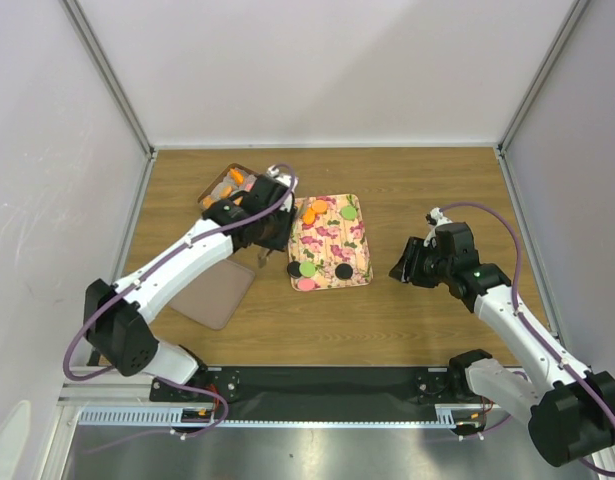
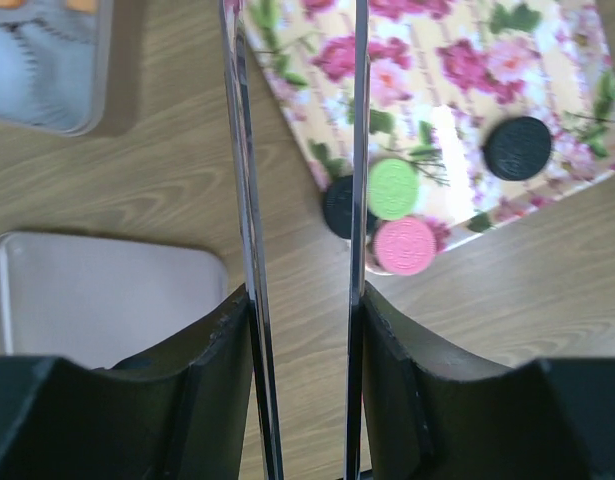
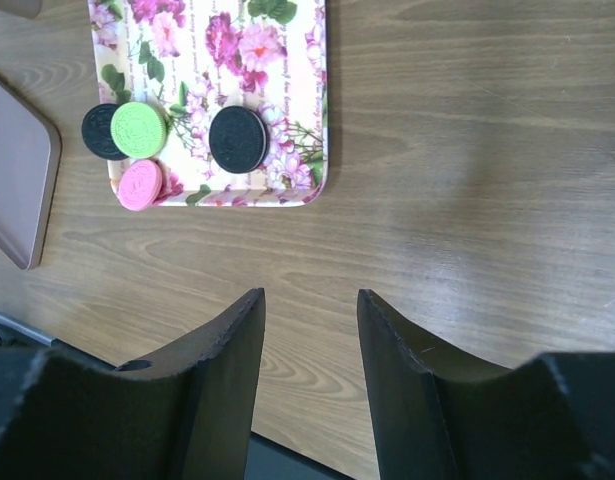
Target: Pack the cookies
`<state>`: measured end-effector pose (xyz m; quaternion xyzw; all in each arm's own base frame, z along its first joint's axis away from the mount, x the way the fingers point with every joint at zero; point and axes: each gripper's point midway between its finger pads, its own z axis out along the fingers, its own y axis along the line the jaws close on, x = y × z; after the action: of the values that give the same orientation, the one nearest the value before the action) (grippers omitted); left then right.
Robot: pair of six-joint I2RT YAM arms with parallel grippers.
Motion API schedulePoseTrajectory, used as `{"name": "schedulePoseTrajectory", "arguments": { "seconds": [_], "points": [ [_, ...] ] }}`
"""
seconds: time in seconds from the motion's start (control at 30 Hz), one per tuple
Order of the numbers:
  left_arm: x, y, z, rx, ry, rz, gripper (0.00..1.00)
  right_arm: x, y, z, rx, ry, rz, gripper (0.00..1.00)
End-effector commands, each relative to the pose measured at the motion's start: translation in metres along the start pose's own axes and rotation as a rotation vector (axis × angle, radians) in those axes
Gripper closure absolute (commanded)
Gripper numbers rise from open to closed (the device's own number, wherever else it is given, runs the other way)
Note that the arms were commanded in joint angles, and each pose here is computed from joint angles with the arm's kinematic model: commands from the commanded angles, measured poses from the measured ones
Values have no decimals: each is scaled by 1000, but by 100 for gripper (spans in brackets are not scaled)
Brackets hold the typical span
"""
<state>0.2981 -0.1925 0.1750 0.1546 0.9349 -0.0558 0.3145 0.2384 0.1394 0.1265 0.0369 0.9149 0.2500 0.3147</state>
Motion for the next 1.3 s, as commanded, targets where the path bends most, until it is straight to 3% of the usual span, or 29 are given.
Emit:
{"name": "schedulePoseTrajectory", "arguments": {
  "seconds": [0.0,0.33,0.53,1.27],
  "points": [
    [-4,-28,12,62,-19,0,53,-12,-3,-2,25,-33,-8,52],
    [25,-109,21,186,47,146,53,-13,-7,-1,43,-38,-3,52],
    [59,-131,11,226,95,213,51,-12,-6,-2,35,-36,-4,52],
    [98,-128,7,191,181,289,48,-11,-6,-1,31,-33,-2,52]
  ]
}}
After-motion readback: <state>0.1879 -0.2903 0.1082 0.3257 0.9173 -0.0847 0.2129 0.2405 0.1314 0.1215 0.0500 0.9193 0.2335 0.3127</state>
